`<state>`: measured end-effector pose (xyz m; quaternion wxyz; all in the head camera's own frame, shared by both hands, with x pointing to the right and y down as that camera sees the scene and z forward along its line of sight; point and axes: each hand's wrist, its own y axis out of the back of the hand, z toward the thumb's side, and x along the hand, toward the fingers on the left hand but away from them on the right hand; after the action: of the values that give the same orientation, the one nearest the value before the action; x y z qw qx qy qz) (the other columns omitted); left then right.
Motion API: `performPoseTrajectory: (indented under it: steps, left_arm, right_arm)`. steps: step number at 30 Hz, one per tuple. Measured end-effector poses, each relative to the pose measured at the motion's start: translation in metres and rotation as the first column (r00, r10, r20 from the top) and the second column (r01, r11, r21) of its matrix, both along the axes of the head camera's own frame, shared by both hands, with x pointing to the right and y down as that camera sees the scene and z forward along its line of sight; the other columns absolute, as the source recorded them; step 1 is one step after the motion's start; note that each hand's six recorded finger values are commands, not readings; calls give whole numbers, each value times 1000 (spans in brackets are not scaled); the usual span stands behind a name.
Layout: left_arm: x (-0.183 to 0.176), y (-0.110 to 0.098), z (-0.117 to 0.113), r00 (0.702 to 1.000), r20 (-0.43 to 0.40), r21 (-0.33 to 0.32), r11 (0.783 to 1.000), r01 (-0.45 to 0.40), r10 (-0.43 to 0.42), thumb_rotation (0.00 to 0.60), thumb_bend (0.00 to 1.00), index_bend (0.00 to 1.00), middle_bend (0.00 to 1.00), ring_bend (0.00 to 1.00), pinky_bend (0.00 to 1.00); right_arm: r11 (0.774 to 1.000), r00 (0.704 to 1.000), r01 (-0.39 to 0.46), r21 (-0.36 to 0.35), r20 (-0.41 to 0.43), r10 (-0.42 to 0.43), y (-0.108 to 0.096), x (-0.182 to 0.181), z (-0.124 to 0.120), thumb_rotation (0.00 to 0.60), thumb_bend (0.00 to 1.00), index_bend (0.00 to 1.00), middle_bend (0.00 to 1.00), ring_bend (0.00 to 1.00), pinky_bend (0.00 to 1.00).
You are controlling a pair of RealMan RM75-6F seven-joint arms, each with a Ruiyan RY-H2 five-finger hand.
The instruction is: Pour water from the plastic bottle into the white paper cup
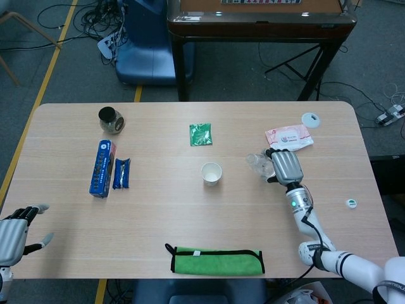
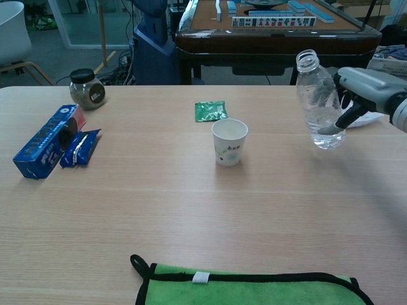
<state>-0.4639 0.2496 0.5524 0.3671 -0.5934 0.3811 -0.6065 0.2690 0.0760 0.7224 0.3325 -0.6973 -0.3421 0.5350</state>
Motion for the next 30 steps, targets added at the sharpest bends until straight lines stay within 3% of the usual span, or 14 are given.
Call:
performPoseTrajectory:
  steps: [7, 16, 30]
  left_arm:
    - [-3, -2, -4, 1000, -16, 10, 1000, 12, -12, 600, 165, 313, 391, 378, 590]
    - [-4, -2, -3, 1000, -15, 4, 1000, 12, -12, 600, 165, 314, 391, 378, 590]
    - [-3, -3, -3, 1000, -15, 3, 1000, 11, -11, 600, 165, 315, 391, 378, 590]
  right_arm:
    - [1000, 997, 16, -23, -81, -17, -13, -12, 4, 600, 317, 604, 596, 487, 403]
    - [995, 976, 98, -17, -193, -99, -21, -42, 2, 600, 317, 603, 596, 487, 406]
    - [971, 905, 237, 20, -369, -213, -25, -79, -6, 600, 317, 604, 598, 490, 419]
